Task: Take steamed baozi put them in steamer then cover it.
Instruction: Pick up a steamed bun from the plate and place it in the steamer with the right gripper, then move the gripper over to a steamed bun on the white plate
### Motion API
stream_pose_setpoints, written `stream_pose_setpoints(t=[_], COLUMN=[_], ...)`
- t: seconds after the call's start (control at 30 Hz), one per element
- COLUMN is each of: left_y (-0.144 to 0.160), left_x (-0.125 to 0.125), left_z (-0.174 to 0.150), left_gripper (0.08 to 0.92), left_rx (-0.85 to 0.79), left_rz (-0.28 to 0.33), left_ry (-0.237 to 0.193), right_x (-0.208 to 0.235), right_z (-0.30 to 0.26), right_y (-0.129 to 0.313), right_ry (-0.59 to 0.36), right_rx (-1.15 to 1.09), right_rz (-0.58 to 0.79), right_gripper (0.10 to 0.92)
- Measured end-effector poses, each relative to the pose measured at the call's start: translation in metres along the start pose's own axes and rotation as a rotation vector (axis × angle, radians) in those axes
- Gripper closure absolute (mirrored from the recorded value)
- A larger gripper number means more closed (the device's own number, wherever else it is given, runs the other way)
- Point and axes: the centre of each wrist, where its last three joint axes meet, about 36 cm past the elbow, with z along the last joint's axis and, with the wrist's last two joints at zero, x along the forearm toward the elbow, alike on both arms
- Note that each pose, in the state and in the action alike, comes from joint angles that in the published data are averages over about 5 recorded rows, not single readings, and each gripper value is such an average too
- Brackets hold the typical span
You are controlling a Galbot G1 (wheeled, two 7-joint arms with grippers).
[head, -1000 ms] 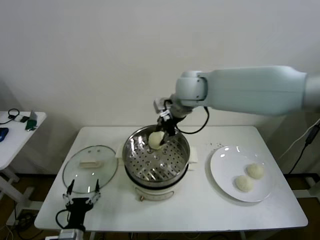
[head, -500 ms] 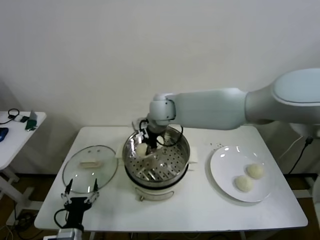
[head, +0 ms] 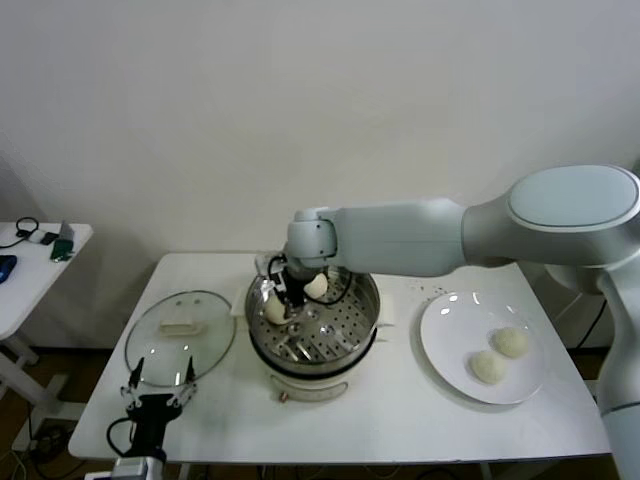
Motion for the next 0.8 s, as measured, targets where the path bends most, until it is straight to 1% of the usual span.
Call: stream_pose_setpoints(t=[0.1,0.17,0.33,0.47,0.63,0.8], left_y=[0.000,-0.001,-0.003,-0.005,-0.007,-0.009], left_x=[0.000,0.000,0.000,0.000,-0.001,-0.001], left_z=[0.000,0.000,-0.002,-0.002,0.000,0.000], left_gripper=[0.177,0.177,0.177,0.177,0.177,0.177], left_rx=[0.000,0.000,0.000,-0.001,0.000,0.002], left_rz=[0.000,0.001,0.006,0.010,0.012,0.016], left_ry=[0.000,-0.001,-0.003,-0.005,0.000,0.002], right_x=[0.009,0.020,0.057,0.096,0.137,0.150], right_z=[0.005,0.012,0.041,0.082,0.151,0.222], right_y=[-0.002,-0.004,-0.007,-0.002,0.023,0.071], right_ry=[-0.009,-0.015,-0.024,-0.014,0.023,0.078], right_rx=[-0.002,-0.006,-0.033,-0.070,-0.134,-0.206], right_rz=[-0.004,-0.008,-0.019,-0.029,-0.044,-0.070], right_gripper=[0.231,0.208,0.200,0.199,0.200,0.200])
